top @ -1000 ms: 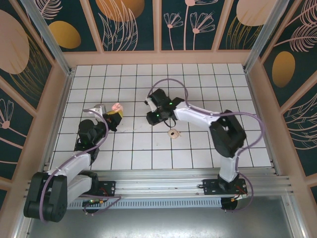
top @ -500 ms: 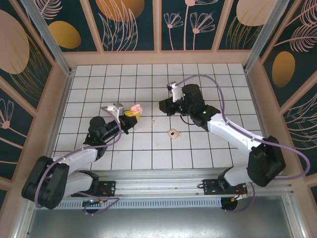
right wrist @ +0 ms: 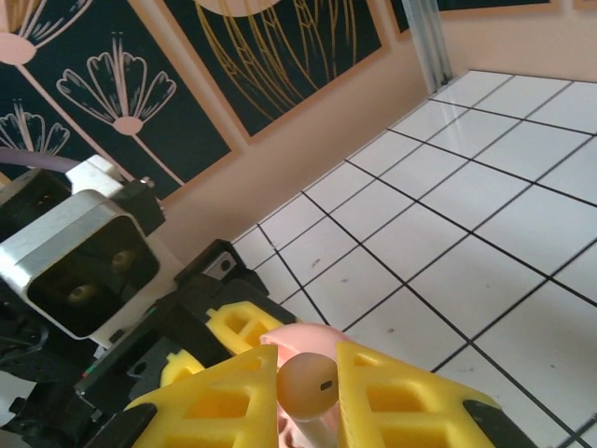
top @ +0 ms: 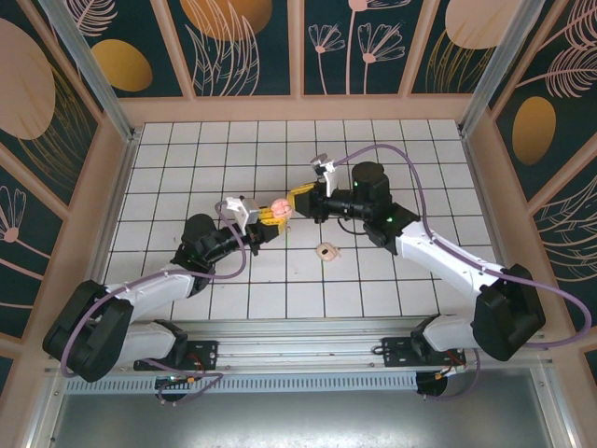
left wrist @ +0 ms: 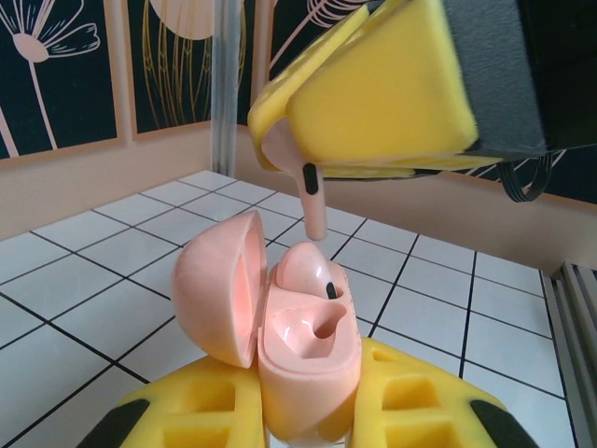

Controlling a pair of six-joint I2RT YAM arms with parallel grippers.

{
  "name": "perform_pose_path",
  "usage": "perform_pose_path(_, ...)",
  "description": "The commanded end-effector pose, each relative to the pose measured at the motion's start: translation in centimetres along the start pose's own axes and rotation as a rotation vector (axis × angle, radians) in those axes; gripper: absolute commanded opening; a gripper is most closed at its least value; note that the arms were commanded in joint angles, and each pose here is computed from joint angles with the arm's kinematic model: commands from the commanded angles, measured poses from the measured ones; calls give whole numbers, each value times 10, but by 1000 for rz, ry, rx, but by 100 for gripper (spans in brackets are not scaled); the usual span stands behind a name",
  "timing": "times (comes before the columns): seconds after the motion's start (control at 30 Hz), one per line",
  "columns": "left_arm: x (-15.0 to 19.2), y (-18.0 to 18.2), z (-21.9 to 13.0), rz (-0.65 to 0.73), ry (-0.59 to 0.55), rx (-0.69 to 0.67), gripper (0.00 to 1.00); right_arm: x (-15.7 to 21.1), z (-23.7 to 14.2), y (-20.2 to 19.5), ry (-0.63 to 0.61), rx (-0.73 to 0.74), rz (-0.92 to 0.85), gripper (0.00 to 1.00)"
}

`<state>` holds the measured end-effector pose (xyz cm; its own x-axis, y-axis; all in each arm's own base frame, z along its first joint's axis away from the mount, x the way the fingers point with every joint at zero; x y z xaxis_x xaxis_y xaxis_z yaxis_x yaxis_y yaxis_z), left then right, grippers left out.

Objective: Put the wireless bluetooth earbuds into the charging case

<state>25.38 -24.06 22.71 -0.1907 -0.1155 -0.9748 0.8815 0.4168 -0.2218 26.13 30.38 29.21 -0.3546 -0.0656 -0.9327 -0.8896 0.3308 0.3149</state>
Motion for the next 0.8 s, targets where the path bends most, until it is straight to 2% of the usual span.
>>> perform_pose_path(0.0,-16,-4,5,53,-45,20,5,-12,-2,15,-55,-64,-62,19)
perform_pose_path(0.37,-24,-5,6,45,-67,23,5,-6,9,22,-55,-106,-59,19)
perform_pose_path(0.77,-35,-11,3,36,-107,40,5,8,16,15,-27,-80,-43,19)
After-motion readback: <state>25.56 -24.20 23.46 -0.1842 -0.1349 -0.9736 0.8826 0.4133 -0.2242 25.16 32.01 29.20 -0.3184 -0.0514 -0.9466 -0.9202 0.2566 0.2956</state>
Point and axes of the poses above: each hand's point on the last joint's axis, 136 mm out from that joint toward the fingers, its own z axis out along the fingers, its own y axis along the line the jaws close on, x = y × z, the point moved 3 cm from there along -z, back along the fingers, and after that the axes turned 6 degrees about -z, right-handed, at the moved point
